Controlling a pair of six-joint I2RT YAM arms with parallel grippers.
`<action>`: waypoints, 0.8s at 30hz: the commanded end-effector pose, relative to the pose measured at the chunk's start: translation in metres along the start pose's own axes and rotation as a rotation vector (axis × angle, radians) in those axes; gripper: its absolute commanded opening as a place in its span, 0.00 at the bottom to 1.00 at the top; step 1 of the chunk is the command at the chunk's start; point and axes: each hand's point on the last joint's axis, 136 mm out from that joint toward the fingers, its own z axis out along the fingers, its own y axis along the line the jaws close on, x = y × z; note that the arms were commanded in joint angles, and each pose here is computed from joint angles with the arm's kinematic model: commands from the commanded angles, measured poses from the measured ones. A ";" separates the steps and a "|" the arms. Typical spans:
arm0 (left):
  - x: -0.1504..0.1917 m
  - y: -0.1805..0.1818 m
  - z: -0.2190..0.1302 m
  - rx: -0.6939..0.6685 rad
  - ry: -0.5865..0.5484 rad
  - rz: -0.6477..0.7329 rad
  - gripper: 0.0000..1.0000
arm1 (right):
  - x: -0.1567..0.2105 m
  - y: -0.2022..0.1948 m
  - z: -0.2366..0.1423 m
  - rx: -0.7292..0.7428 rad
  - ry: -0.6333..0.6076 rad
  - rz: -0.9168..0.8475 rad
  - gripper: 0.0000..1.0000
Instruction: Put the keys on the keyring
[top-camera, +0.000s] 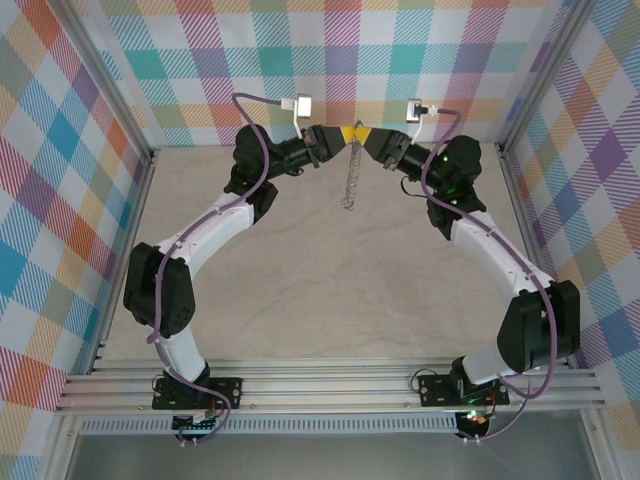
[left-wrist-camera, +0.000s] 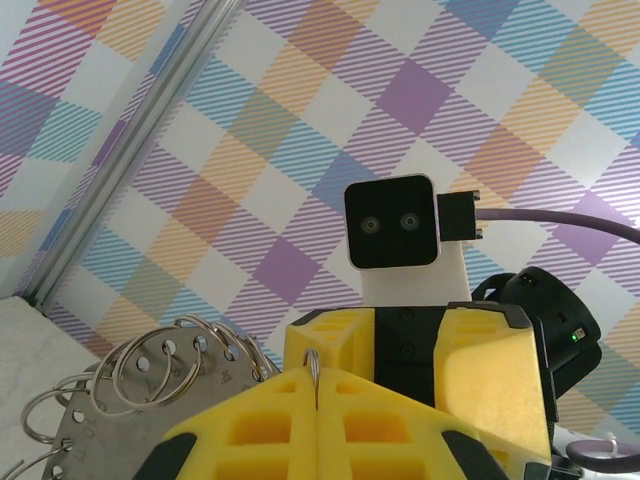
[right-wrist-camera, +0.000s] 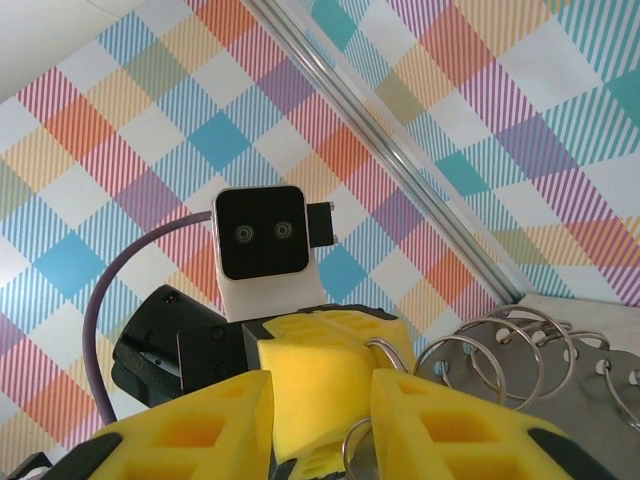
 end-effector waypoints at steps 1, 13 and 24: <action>-0.021 -0.050 -0.002 0.093 -0.037 0.098 0.00 | -0.013 0.005 -0.011 0.022 -0.046 -0.049 0.32; -0.021 -0.053 -0.004 0.098 -0.036 0.103 0.00 | -0.008 -0.003 -0.009 0.018 -0.034 -0.024 0.33; -0.019 -0.050 -0.004 0.093 -0.036 0.099 0.00 | -0.002 0.007 0.004 -0.029 -0.005 -0.032 0.32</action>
